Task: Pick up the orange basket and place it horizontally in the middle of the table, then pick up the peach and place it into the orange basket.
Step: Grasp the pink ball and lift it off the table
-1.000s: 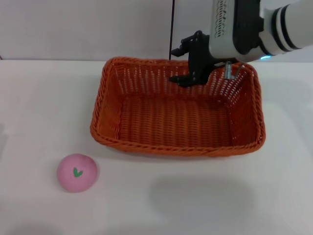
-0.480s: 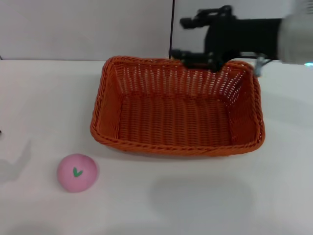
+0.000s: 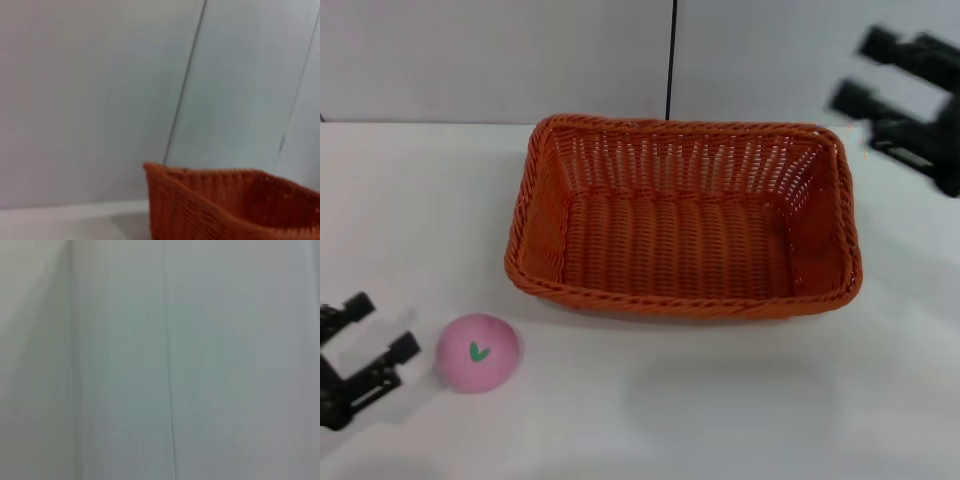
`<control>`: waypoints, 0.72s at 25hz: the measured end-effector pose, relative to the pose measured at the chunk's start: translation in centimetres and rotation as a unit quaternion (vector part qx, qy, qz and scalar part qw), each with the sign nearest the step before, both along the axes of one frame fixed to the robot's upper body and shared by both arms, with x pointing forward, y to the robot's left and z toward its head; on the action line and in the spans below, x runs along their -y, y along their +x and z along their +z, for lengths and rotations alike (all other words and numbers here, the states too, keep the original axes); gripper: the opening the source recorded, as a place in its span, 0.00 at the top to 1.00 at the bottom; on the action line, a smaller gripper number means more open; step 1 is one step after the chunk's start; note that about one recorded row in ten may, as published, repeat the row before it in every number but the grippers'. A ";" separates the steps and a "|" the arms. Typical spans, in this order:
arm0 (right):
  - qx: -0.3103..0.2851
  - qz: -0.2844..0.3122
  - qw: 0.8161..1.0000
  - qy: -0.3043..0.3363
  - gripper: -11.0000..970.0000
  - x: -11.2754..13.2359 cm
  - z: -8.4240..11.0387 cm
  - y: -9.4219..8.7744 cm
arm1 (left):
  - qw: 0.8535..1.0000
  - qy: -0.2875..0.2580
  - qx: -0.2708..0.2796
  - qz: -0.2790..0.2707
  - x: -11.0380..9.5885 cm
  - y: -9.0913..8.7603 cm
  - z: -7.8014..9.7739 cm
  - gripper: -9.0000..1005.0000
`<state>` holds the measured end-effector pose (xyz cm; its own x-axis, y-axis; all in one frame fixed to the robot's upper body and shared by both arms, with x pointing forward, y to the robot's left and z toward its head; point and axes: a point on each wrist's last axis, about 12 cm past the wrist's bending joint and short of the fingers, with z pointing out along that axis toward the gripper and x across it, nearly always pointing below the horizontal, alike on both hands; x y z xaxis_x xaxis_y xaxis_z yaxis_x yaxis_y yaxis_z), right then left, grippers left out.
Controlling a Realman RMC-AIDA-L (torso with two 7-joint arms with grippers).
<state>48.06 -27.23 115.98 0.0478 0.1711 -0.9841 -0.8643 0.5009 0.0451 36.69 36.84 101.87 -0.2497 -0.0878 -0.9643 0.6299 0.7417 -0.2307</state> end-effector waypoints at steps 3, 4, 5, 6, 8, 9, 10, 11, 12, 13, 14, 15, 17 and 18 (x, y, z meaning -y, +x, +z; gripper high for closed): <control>-0.001 -0.006 0.996 0.090 0.35 1.9 -1.1 -1.7 | 1.000 0.011 -0.016 -0.012 1.4 0.9 -0.9 0.20; 0.000 -0.008 0.994 0.111 0.35 2.6 -1.6 -2.2 | 0.999 0.018 -0.024 -0.017 2.1 1.3 -1.4 0.20; 0.002 -0.013 0.991 0.130 0.35 3.1 -2.0 -2.6 | 0.999 0.024 -0.028 -0.021 2.6 1.7 -1.7 0.20; 0.004 -0.017 0.989 0.146 0.35 3.6 -2.4 -3.0 | 0.999 0.030 -0.033 -0.023 2.9 1.9 -1.9 0.20; 0.004 -0.030 0.984 0.173 0.35 4.6 -3.1 -3.5 | 0.998 0.037 -0.038 -0.026 3.3 2.2 -2.2 0.20; 0.006 -0.035 0.982 0.186 0.35 5.1 -3.3 -3.8 | 0.997 0.049 -0.047 -0.036 4.1 2.8 -2.7 0.20; 0.011 -0.051 0.977 0.209 0.35 6.2 -3.8 -4.5 | 0.996 0.052 -0.049 -0.044 4.5 3.2 -2.8 0.20; 0.011 -0.051 0.977 0.209 0.35 6.2 -3.8 -4.5 | 0.996 0.052 -0.049 -0.044 4.5 3.2 -2.8 0.20; 0.015 -0.064 0.974 0.219 0.35 6.7 -4.1 -4.9 | 0.996 0.053 -0.049 -0.048 4.7 3.4 -2.8 0.20; 0.021 -0.077 0.971 0.227 0.35 7.2 -4.4 -5.3 | 0.996 0.053 -0.049 -0.049 4.7 3.5 -2.9 0.20; 0.025 -0.090 0.967 0.235 0.35 7.6 -4.7 -5.7 | 0.996 0.053 -0.049 -0.050 4.8 3.6 -2.9 0.20; 0.030 -0.101 0.965 0.239 0.35 7.9 -4.9 -6.0 | 0.996 0.054 -0.049 -0.050 4.8 3.6 -2.9 0.20; 0.035 -0.120 0.961 0.246 0.35 8.3 -5.4 -6.6 | 0.996 0.053 -0.047 -0.045 4.7 3.7 -2.8 0.21; 0.035 -0.128 0.960 0.248 0.35 8.5 -5.5 -6.8 | 0.997 0.052 -0.045 -0.040 4.6 3.7 -2.8 0.22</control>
